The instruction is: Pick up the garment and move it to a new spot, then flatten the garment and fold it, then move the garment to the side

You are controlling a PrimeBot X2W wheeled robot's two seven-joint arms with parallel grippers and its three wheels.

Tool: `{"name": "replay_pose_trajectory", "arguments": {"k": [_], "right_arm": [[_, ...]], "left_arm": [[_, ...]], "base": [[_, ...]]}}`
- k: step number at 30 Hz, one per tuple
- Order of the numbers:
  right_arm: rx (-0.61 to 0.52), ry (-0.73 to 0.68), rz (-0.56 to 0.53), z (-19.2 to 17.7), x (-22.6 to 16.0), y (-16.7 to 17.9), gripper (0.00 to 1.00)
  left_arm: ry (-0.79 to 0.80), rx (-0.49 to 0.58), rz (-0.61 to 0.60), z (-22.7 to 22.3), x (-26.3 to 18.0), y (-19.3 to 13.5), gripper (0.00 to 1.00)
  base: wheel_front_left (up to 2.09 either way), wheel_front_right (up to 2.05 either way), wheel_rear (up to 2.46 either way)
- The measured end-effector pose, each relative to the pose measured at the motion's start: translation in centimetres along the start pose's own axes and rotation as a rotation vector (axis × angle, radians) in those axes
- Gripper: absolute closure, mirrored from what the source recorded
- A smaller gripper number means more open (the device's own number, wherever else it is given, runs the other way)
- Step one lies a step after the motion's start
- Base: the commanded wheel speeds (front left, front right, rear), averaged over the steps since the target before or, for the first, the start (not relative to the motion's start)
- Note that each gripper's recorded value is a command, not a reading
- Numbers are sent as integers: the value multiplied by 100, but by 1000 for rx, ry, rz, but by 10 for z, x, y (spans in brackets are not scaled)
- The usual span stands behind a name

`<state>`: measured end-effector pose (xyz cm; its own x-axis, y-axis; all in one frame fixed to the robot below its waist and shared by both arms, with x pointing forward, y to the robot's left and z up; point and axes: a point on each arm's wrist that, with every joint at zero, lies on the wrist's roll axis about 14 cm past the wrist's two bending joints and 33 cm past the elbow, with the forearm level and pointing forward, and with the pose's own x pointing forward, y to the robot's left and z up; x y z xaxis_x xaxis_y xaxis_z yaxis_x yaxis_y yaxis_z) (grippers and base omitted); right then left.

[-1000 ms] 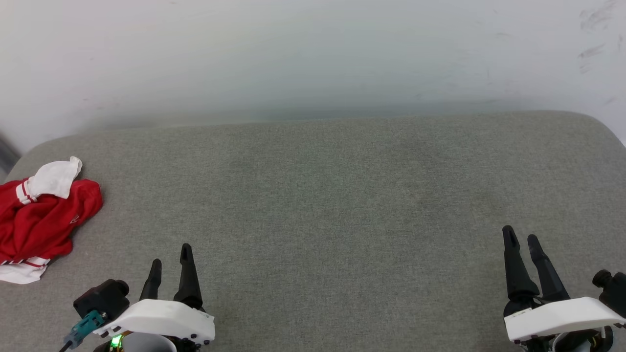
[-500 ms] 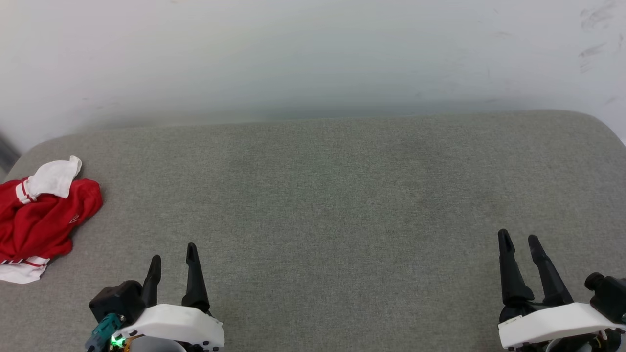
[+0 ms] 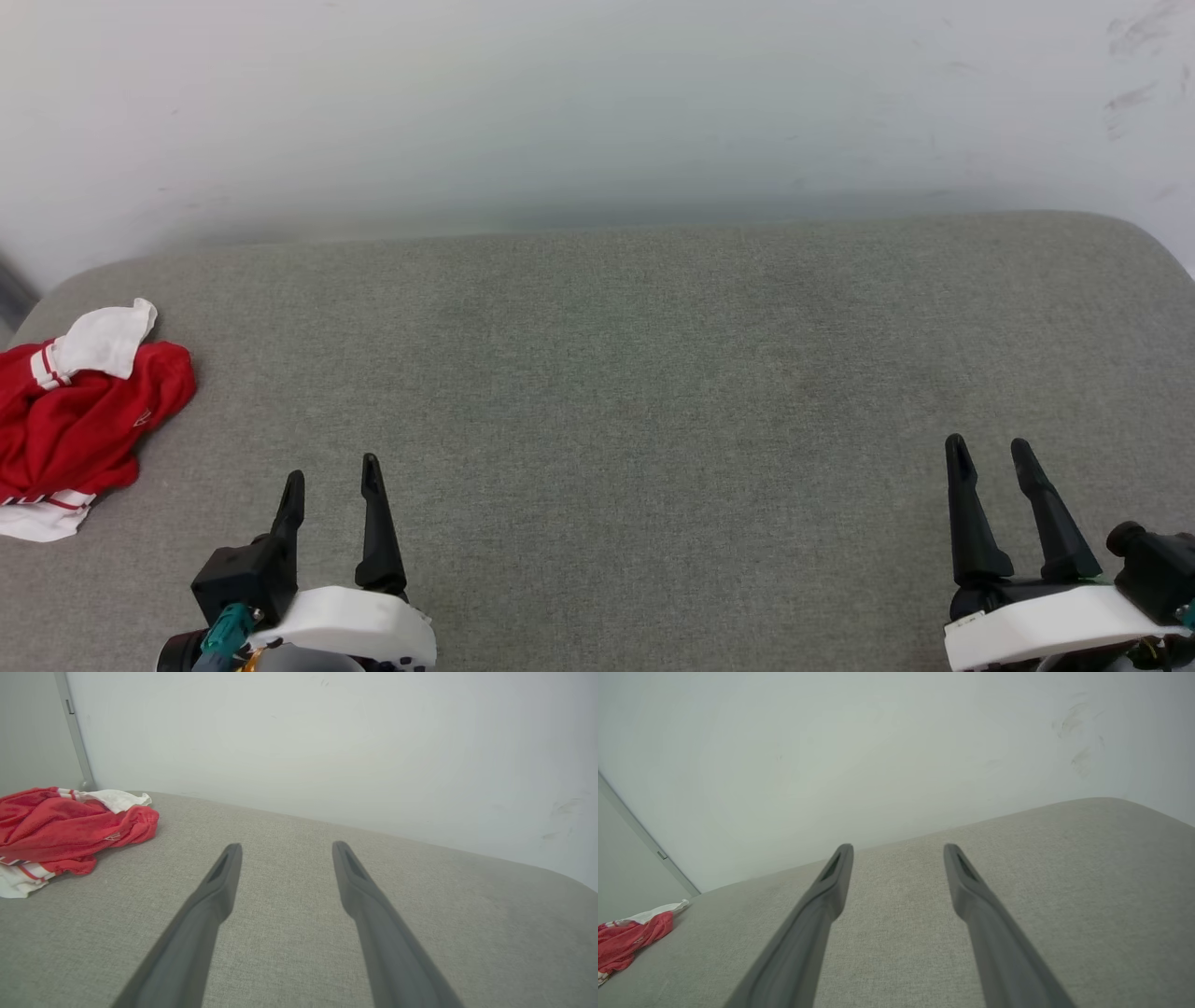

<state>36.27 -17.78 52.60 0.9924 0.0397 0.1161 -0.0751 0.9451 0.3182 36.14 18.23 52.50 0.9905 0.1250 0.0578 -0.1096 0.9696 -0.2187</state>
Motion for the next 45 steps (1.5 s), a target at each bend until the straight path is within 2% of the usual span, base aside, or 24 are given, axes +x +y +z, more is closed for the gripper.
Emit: {"name": "replay_pose_trajectory", "arguments": {"k": [21, 41, 45], "right_arm": [[-152, -18, 45, 1, -4, 9, 0], [-236, -26, 61, -1, -9, 11, 0], [-232, -21, 59, -3, -10, 10, 0]], "left_arm": [[-69, 124, -46, 7, -4, -9, 0], [-104, 230, -71, 7, -8, -11, 0], [-99, 224, -74, 6, -9, -10, 0]], "base": [[0, 0, 0], [0, 0, 0], [0, 0, 0]]}}
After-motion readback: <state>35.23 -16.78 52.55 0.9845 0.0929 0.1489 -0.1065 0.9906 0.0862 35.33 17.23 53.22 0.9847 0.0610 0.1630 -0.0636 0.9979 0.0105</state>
